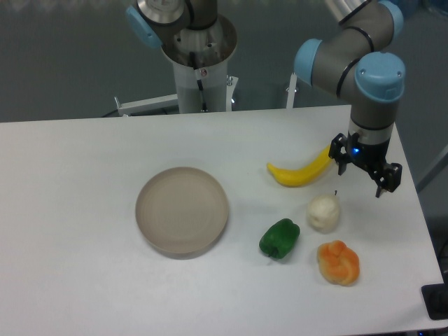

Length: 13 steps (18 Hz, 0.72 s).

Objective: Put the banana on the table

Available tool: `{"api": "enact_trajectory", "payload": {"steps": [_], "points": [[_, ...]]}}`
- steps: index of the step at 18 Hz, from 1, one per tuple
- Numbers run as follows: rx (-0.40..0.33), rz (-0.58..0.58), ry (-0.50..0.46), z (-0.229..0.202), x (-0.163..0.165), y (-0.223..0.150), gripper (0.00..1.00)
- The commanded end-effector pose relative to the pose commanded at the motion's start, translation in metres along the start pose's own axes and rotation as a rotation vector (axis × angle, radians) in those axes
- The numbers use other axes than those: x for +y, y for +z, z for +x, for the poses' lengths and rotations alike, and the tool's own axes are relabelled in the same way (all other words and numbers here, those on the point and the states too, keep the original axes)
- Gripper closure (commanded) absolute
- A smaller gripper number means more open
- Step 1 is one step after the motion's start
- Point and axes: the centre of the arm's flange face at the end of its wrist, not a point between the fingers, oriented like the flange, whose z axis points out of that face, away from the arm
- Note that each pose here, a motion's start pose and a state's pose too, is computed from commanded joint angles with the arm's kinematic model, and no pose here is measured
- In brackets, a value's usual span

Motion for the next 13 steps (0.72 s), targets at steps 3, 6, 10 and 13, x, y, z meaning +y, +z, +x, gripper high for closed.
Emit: {"api": "enact_trajectory", "payload": {"steps": [3, 6, 10, 13], "points": [[-0.014, 0.002, -0.043, -0.008, -0.022, 0.002, 0.0], [-0.029, -0.019, -0.059, -0.012, -0.029, 0.0, 0.0], [-0.029, -0.019, -0.075, -0.012, -0.03, 0.0, 0.0], [-0.032, -0.018, -0.081, -0.014, -0.031, -0.001, 0.0]]}}
